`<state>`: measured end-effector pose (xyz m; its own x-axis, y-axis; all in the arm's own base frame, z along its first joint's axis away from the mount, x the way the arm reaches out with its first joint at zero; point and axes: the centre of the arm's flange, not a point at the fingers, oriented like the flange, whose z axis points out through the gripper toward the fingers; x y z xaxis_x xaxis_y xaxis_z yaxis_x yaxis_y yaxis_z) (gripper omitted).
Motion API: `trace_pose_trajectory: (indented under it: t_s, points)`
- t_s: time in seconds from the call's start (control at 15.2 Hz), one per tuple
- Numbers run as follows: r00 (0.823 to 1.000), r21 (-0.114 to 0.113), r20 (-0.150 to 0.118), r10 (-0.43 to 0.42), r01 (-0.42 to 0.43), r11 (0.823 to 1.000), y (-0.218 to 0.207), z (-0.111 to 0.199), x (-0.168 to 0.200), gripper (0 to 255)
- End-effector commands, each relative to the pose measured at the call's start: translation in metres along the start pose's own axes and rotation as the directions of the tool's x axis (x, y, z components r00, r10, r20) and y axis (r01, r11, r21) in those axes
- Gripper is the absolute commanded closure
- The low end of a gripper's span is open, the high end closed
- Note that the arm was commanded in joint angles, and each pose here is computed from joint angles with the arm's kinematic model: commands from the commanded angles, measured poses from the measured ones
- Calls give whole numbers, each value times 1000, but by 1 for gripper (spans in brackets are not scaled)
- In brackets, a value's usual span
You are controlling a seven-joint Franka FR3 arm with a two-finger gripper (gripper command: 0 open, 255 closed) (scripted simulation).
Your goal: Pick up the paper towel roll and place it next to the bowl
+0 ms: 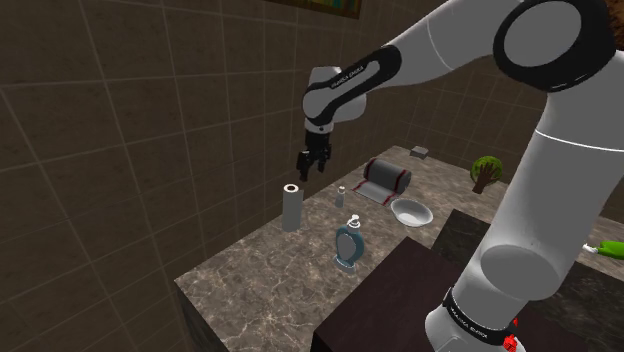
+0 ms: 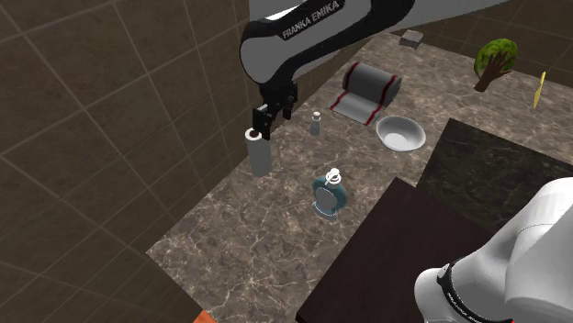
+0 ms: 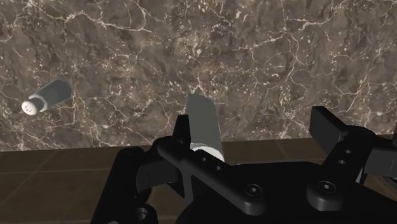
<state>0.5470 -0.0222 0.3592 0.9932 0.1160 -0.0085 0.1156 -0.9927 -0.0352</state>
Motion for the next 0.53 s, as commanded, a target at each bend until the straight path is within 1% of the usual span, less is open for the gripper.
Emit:
trace_pose_trajectory:
  t_s: [0.0, 0.46]
  points:
    - [1000, -3, -2, -2, 2, 1000, 7, 16, 19, 0]
    - [1000, -12, -9, -9, 9, 1000, 26, 72, 89, 0]
